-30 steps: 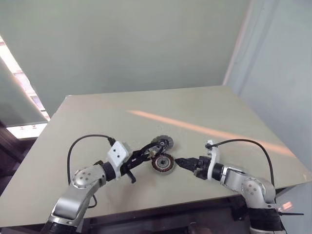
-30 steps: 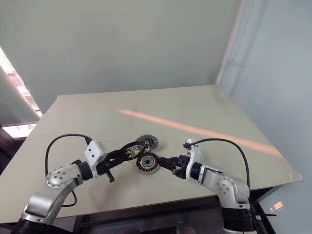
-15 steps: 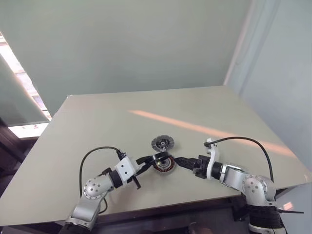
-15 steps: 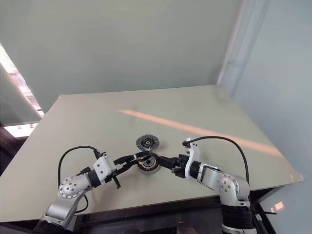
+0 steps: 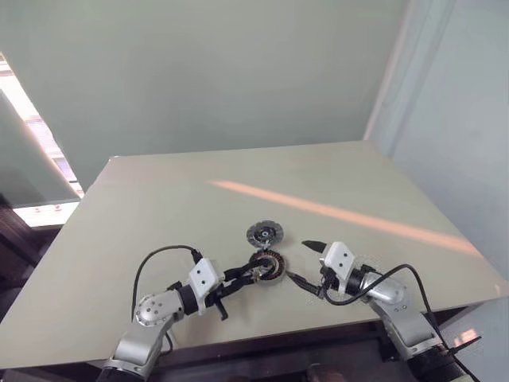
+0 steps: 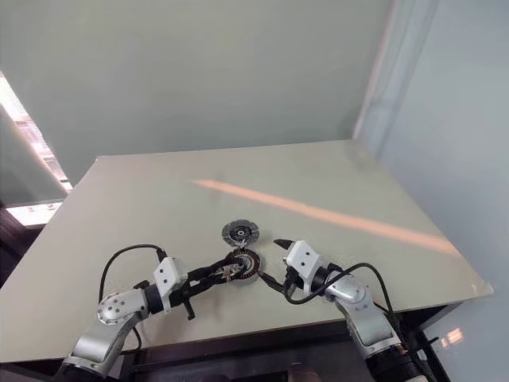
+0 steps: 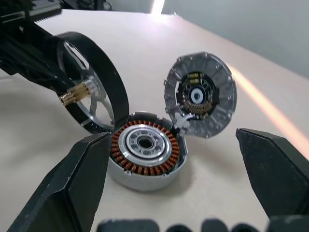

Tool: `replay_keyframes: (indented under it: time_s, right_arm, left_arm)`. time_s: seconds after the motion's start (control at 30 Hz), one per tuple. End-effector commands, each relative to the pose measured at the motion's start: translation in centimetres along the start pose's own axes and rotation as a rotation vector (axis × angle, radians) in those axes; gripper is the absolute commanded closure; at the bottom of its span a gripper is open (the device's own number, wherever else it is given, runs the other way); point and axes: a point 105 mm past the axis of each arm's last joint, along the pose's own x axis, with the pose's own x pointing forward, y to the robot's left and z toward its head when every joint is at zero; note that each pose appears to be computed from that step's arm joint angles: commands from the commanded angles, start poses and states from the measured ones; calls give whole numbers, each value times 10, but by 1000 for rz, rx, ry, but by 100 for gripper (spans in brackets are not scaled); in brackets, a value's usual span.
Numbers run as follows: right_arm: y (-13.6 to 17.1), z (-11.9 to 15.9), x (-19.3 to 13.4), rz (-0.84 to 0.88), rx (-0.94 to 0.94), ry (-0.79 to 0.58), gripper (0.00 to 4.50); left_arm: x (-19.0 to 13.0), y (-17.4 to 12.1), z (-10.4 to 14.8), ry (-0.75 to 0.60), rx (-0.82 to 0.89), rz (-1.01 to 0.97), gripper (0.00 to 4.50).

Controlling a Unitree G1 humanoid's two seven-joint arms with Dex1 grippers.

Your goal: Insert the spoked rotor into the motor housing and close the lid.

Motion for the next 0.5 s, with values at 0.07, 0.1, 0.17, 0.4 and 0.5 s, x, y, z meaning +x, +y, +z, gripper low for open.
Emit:
replay_keyframes:
  time_s: [0.07, 0.1, 0.17, 0.4, 0.5]
  right_arm:
    - [-2, 13, 3, 19, -37, -62, 0]
    - [0, 13, 3, 31, -34, -65, 0]
    - [4, 13, 4, 56, -27, -72, 0]
    - [11, 12, 5, 84, 52, -79, 0]
    - [4, 6, 5, 3, 277, -10, 0]
  left_arm:
    - [3, 4, 18, -44, 75, -21, 420]
    - [3, 3, 18, -43, 76, -26, 420]
    - [3, 2, 17, -38, 87, -39, 420]
    - [5, 1, 15, -38, 104, -58, 420]
    - [5, 3, 14, -31, 139, -62, 420]
